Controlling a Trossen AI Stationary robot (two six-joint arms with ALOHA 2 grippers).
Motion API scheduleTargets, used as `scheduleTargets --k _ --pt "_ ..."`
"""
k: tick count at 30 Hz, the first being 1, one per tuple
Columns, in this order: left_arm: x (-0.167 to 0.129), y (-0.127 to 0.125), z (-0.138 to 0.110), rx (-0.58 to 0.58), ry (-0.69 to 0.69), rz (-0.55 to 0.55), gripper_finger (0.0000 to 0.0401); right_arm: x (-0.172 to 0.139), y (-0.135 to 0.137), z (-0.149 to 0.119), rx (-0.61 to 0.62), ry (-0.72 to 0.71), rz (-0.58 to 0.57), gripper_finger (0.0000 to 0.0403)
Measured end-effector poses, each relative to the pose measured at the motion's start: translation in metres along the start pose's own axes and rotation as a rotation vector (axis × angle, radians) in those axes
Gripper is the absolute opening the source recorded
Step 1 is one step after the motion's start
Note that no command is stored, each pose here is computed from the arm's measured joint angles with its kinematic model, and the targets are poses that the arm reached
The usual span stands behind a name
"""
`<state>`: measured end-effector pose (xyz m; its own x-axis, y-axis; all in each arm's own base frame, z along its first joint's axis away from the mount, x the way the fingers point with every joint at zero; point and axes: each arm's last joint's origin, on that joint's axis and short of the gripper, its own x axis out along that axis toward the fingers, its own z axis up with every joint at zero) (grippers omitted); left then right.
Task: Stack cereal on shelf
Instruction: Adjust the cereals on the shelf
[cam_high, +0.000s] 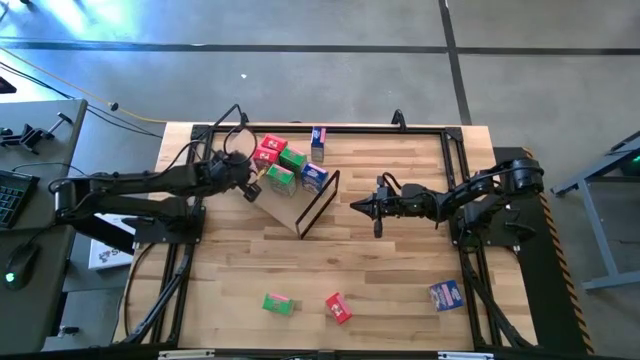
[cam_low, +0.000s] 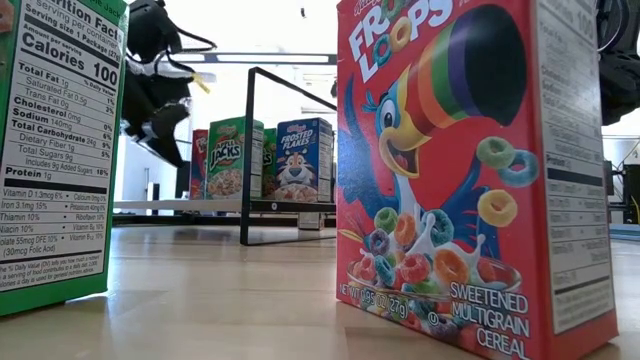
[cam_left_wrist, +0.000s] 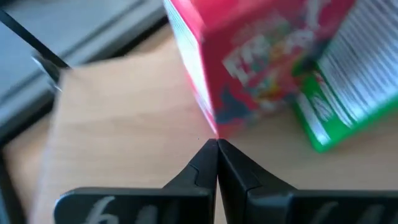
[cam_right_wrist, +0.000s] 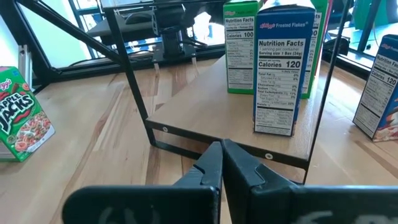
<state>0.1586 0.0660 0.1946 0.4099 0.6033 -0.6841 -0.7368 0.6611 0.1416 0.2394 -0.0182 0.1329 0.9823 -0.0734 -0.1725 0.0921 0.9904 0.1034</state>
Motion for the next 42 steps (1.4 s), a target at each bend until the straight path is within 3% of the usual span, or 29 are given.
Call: scheduleTargets --k 9,15,27,37,42 --pt "0.009 -0.004 -0.006 -0.082 -0.097 -0.104 0.0 0.0 0.0 -0.001 0.0 0.006 -0.001 0.0" --pt "0.014 0.0 -0.012 -0.101 -0.097 -0.005 0.0 0.0 0.0 -0.001 0.0 0.007 -0.001 0.0" --pt "0.014 0.001 -0.009 -0.077 -0.138 0.047 0.0 0.0 0.0 -0.001 0.0 0.007 -0.001 0.0" --pt "0.01 -0.005 -0.01 -0.058 -0.094 -0.191 0.0 0.0 0.0 -0.001 0.0 0.007 -0.001 0.0" --pt "0.01 -0.005 -0.011 -0.066 -0.074 -0.197 0.0 0.0 0.0 -0.001 0.0 0.007 -0.001 0.0"
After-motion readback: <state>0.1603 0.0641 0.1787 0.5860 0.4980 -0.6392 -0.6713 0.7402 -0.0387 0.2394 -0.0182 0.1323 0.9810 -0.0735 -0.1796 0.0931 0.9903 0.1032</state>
